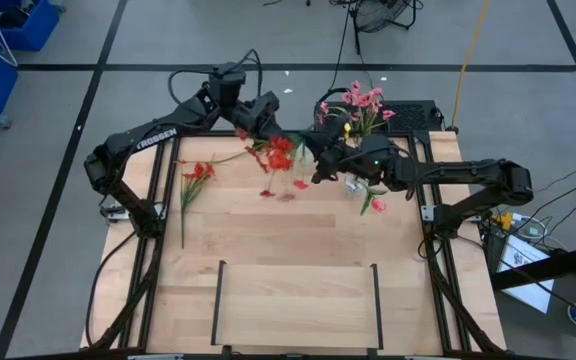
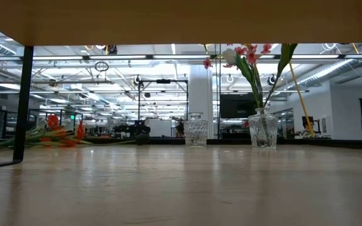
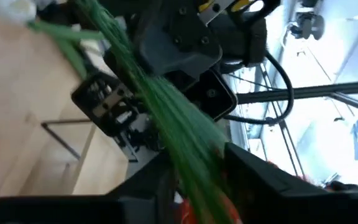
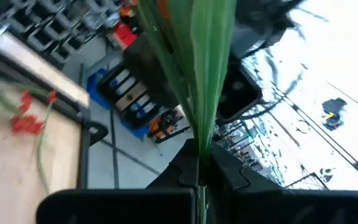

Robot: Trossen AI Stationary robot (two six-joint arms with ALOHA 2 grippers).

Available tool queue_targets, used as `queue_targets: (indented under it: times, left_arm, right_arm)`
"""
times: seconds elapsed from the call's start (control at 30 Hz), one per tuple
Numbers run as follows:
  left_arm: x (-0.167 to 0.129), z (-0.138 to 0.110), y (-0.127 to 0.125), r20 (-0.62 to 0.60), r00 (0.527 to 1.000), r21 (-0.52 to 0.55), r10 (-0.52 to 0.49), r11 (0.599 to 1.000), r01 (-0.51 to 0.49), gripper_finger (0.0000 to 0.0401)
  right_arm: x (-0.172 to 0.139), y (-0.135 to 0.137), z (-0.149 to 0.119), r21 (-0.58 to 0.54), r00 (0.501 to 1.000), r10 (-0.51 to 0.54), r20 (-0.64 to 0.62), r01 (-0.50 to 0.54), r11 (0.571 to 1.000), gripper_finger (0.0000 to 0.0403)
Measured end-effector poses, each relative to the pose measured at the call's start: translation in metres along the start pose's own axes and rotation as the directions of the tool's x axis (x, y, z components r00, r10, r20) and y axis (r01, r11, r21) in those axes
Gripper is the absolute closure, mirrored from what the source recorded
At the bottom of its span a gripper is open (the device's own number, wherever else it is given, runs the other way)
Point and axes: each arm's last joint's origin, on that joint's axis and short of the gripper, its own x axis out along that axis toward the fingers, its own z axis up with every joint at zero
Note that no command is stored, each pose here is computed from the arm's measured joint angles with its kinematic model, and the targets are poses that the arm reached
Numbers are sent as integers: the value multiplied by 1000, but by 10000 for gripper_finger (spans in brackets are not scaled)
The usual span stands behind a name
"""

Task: Pick and place flowers into a vace then onto a shelf
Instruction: Put the right red flowers into the left transparent vase

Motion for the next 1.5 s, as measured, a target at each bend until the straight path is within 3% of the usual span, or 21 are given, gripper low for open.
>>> queue_targets:
  times: [0.1, 0.3, 0.57, 0.7, 1.03, 1.2, 1.4, 1.5]
  left_arm:
    - [-7, 3, -5, -26, 999, 57, -39, 998, 40, 212]
    - [-19, 8, -4, -22, 999, 61, -44, 997, 45, 126]
    - [-33, 14, -3, -5, 999, 128, -46, 991, 47, 60]
    - [-39, 15, -3, -8, 999, 168, -49, 985, 50, 51]
    - [-46, 15, -3, -69, 996, 277, -65, 957, 82, 49]
    - [-46, 15, -3, -67, 996, 352, -65, 932, 84, 50]
    - [-46, 15, -3, -53, 997, 411, -62, 908, 78, 50]
    - [-46, 16, -3, -17, 998, 416, -53, 908, 55, 50]
  right_arm:
    - [-5, -9, 0, 37, 1000, -8, -4, 8, 999, 401]
    - [-14, -17, -1, 71, 1000, 2, -22, 0, 997, 402]
    - [-27, -33, 3, 221, 1000, -29, -7, 30, 975, 402]
    - [-40, -55, 1, 348, 995, -103, -2, 97, 933, 402]
    - [-76, -105, -17, 609, 965, -249, -76, 243, 755, 403]
    - [-93, -124, -30, 624, 932, -315, -176, 354, 697, 403]
    - [-99, -135, -53, 544, 863, -369, -345, 504, 670, 403]
    - [-100, -144, -71, 482, 801, -409, -437, 592, 646, 403]
